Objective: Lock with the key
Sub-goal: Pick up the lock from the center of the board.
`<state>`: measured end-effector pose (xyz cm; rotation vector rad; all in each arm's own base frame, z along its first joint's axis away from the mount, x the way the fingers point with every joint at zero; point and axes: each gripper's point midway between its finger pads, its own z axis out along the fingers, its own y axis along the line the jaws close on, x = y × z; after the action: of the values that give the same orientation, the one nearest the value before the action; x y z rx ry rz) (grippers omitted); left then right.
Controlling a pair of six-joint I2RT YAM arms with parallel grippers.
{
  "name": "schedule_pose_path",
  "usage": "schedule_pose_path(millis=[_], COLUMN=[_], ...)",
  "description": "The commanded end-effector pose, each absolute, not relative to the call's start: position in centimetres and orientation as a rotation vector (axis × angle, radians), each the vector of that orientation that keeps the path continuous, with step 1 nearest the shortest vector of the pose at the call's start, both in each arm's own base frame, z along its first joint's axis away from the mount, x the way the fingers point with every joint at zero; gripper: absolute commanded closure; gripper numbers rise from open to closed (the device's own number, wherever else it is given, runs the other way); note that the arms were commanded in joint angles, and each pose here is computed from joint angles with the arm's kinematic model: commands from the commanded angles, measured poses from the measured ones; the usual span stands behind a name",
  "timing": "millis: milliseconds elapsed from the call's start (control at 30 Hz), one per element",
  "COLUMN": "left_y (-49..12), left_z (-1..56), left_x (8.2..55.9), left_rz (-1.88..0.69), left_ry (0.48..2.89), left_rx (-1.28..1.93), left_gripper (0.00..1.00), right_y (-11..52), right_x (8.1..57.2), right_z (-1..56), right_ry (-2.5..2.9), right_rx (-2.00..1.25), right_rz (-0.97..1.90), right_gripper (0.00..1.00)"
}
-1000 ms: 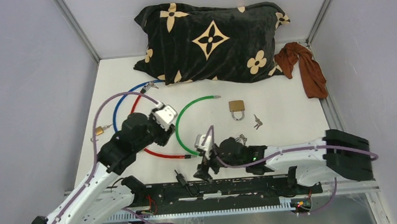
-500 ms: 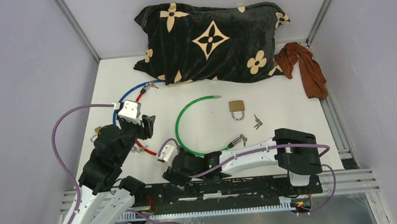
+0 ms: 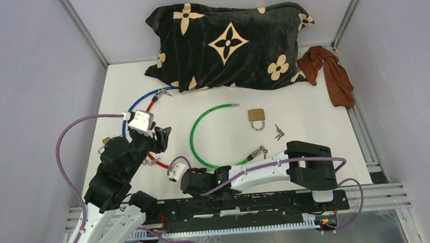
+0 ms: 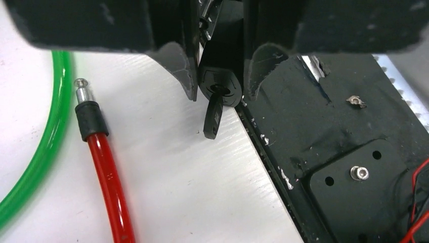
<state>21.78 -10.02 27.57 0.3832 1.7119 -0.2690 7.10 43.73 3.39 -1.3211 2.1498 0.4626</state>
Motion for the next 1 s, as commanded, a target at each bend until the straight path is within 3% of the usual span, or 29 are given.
schedule_pose_path(millis=[0, 133, 300, 500, 667, 800, 967], left_y=[-10.9, -11.9, -14.8, -19.9, -22.6, -25.7, -27.3], left_z=[28.1, 28.4, 30.4, 31.1, 34.0, 35.5, 36.4], left_x=[21.5, 21.3, 19.3, 13.8, 15.9, 16.9, 17.6], left_rz=[-0.335, -0.372, -0.501, -0.856, -0.974, -1.002, -0.928], left_ry=[1.688, 1.667, 1.535, 1.329, 1.277, 1.203, 1.100], left_rx=[0.392, 0.448, 0.658, 0.968, 0.939, 1.051, 1.099], left_gripper=[0.39, 0.41, 0.43, 0.44, 0.28, 0.07, 0.05], right_y=[44.1, 43.8, 41.1, 32.9, 29.4, 28.2, 27.2], right_x=[8.3, 11.4, 16.3, 17.4, 17.7, 18.5, 19.1], right_z=[5.5, 11.2, 25.7, 41.1, 45.0, 46.2, 46.8], right_ry=[2.152, 2.071, 1.727, 1.210, 1.046, 1.008, 0.995], right_rx=[-1.246, -1.131, -0.795, -0.349, -0.161, -0.089, -0.046], right_rz=[0.558, 0.696, 0.961, 1.060, 1.083, 1.045, 0.993], right_gripper=[1.00, 1.00, 1.00, 1.00, 1.00, 1.00, 1.00])
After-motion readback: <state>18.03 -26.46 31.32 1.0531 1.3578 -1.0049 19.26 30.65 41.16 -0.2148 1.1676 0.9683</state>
